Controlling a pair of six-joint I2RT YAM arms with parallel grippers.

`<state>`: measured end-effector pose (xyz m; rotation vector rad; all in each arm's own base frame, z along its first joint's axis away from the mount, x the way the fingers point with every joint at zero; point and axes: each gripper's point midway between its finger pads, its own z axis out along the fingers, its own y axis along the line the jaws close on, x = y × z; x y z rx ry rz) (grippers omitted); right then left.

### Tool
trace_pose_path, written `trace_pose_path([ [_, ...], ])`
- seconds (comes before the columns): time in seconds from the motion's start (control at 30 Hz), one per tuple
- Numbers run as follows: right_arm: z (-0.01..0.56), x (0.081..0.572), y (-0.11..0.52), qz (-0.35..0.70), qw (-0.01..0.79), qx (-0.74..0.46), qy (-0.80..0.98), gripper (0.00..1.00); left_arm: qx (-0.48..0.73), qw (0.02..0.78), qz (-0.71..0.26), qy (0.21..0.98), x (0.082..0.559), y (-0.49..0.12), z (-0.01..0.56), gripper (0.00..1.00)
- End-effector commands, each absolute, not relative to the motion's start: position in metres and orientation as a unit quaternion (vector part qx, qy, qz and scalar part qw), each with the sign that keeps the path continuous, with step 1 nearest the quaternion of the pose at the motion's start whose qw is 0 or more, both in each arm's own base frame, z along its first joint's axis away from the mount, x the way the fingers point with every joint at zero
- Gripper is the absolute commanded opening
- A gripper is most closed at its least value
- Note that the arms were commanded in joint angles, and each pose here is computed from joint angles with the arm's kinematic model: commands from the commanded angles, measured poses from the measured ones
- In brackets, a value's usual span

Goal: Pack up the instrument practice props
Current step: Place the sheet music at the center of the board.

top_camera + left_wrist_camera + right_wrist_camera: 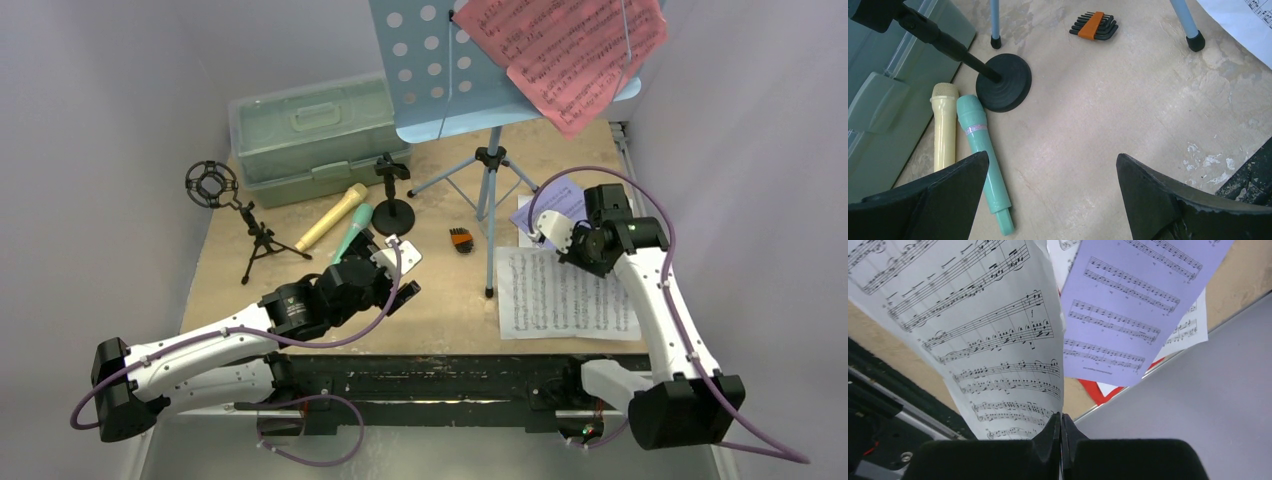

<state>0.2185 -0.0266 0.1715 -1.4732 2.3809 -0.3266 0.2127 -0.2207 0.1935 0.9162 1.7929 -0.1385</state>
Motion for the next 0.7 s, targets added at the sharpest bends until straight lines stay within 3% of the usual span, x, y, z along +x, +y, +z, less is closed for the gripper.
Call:
trace_pose_path([
  [0.0,0.169,0.254,-0.050,-0.176,0.170,-0.515,0.822,0.00,0.371,0.552,-0.056,0.745,0.218,-0.218,0.204,1.00],
  [0.67,0.127,0.319,-0.074,-0.245,0.185,-0.496,0.812,0.00,0.368,0.555,-0.057,0.744,0.218,-0.216,0.205,1.00],
])
